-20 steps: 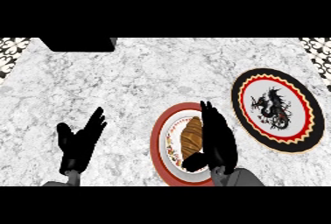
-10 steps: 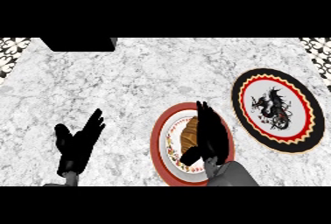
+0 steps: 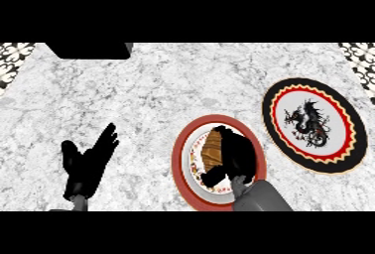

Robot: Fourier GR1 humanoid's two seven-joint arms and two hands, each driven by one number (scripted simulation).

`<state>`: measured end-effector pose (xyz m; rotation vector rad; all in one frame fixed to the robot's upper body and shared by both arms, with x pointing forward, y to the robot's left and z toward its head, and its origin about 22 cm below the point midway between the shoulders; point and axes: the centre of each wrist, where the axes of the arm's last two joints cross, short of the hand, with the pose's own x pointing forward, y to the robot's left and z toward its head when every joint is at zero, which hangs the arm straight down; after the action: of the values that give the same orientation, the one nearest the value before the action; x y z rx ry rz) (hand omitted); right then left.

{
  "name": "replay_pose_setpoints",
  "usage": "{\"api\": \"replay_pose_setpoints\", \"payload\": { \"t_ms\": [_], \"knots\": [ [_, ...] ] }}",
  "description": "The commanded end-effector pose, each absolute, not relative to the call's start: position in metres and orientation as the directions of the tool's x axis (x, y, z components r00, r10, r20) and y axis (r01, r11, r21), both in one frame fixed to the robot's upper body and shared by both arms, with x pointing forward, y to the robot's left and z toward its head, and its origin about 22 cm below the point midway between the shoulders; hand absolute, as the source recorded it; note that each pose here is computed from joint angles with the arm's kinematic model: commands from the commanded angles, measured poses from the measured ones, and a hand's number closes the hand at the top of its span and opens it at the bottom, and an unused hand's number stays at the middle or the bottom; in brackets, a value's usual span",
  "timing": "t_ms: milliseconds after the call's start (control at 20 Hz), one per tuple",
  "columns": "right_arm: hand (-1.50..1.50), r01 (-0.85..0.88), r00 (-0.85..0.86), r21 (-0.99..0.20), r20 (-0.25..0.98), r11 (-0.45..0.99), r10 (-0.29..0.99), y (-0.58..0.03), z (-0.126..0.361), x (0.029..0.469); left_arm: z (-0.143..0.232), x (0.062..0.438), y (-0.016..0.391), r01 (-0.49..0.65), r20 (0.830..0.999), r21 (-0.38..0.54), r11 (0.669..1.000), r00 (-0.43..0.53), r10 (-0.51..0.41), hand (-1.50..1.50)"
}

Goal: Pick the croissant from the plate and place it in the plate

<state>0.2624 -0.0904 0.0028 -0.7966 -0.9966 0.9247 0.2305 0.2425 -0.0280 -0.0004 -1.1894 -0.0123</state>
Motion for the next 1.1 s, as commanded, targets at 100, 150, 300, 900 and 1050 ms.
{"api": "replay_pose_setpoints", "payload": {
  "t_ms": [100, 150, 300, 900, 1050],
  "knots": [
    [1.5, -0.252, 0.213, -0.907, 0.287, 0.337, 0.934, -0.091, -0.008, 0.253, -0.033, 0.23, 0.232, -0.008, 0.931, 0.015, 1.0, 0.366, -0.011, 0.0],
    [1.5, -0.248, 0.21, -0.912, 0.278, 0.326, 0.937, -0.096, -0.012, 0.244, -0.026, 0.228, 0.242, 0.003, 0.93, 0.017, 1.0, 0.366, -0.017, 0.0],
    [1.5, -0.048, 0.147, -0.926, 0.363, 0.373, 0.92, -0.08, 0.006, 0.248, -0.032, 0.23, 0.238, 0.004, 0.918, 0.007, 1.0, 0.397, -0.008, 0.0],
    [1.5, 0.518, 0.754, -0.853, 0.49, 0.064, 0.437, -0.181, 0.11, 0.393, -0.02, 0.241, 0.227, 0.062, 0.94, 0.023, 0.998, 0.337, -0.043, 0.0],
    [1.5, 0.591, 0.754, -0.807, 0.541, -0.025, 0.372, -0.195, 0.135, 0.406, -0.02, 0.243, 0.222, 0.074, 0.945, 0.009, 0.997, 0.327, -0.033, 0.0]
  ]
}}
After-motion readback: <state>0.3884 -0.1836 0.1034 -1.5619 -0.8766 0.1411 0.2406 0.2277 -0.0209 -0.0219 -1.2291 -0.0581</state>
